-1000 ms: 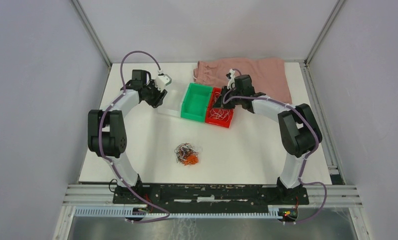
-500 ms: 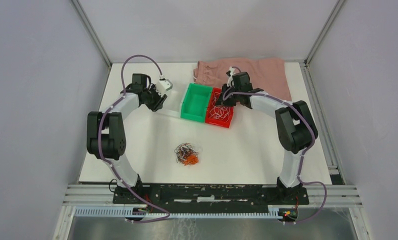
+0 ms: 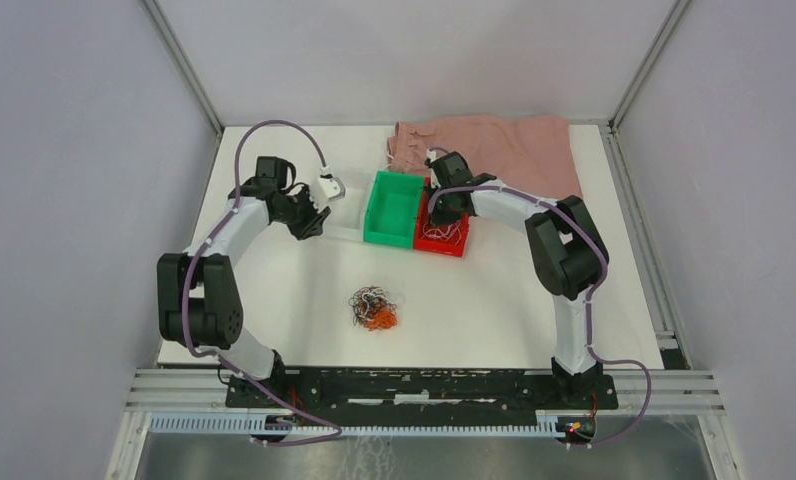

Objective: Untangle the cables
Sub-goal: Place the cable in the bin.

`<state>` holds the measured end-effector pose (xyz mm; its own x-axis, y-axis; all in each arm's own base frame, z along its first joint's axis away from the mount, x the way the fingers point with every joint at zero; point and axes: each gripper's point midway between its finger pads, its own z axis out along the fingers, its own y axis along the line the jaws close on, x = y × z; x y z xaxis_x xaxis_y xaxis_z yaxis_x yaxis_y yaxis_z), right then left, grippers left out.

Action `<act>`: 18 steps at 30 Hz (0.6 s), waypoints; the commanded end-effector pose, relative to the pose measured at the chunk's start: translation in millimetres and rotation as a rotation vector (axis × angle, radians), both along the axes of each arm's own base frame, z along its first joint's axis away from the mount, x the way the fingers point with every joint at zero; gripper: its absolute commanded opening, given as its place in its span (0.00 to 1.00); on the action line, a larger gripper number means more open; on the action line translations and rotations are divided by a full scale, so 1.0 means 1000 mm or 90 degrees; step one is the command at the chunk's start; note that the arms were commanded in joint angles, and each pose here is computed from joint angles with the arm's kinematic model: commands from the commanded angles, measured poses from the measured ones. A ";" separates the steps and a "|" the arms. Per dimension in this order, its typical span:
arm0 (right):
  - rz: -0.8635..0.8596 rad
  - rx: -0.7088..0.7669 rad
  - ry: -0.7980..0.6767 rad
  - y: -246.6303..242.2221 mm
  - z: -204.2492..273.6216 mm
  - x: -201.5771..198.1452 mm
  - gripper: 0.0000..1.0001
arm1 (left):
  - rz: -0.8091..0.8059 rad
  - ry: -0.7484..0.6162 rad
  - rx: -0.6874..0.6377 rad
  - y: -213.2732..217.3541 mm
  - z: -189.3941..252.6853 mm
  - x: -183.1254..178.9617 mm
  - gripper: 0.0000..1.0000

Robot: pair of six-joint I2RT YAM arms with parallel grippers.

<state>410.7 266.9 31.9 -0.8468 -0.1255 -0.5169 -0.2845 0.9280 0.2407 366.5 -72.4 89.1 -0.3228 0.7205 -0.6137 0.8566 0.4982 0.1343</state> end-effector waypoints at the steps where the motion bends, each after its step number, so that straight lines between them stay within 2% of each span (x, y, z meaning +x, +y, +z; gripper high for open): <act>1: 0.006 -0.039 -0.029 -0.015 0.012 0.006 0.14 | -0.075 0.016 -0.029 -0.012 0.021 -0.034 0.38; 3: 0.017 -0.044 -0.037 -0.016 0.019 0.006 0.15 | -0.086 0.026 -0.035 -0.013 0.029 -0.044 0.44; 10: 0.073 -0.086 -0.033 -0.029 0.031 -0.005 0.17 | -0.097 0.024 -0.085 -0.021 0.081 -0.060 0.84; 15: 0.121 -0.099 -0.005 -0.035 0.026 -0.016 0.20 | -0.099 0.020 -0.118 -0.028 0.104 -0.073 0.99; 18: 0.137 -0.104 -0.022 -0.036 0.036 -0.017 0.24 | -0.100 0.013 -0.128 -0.029 0.111 -0.083 0.99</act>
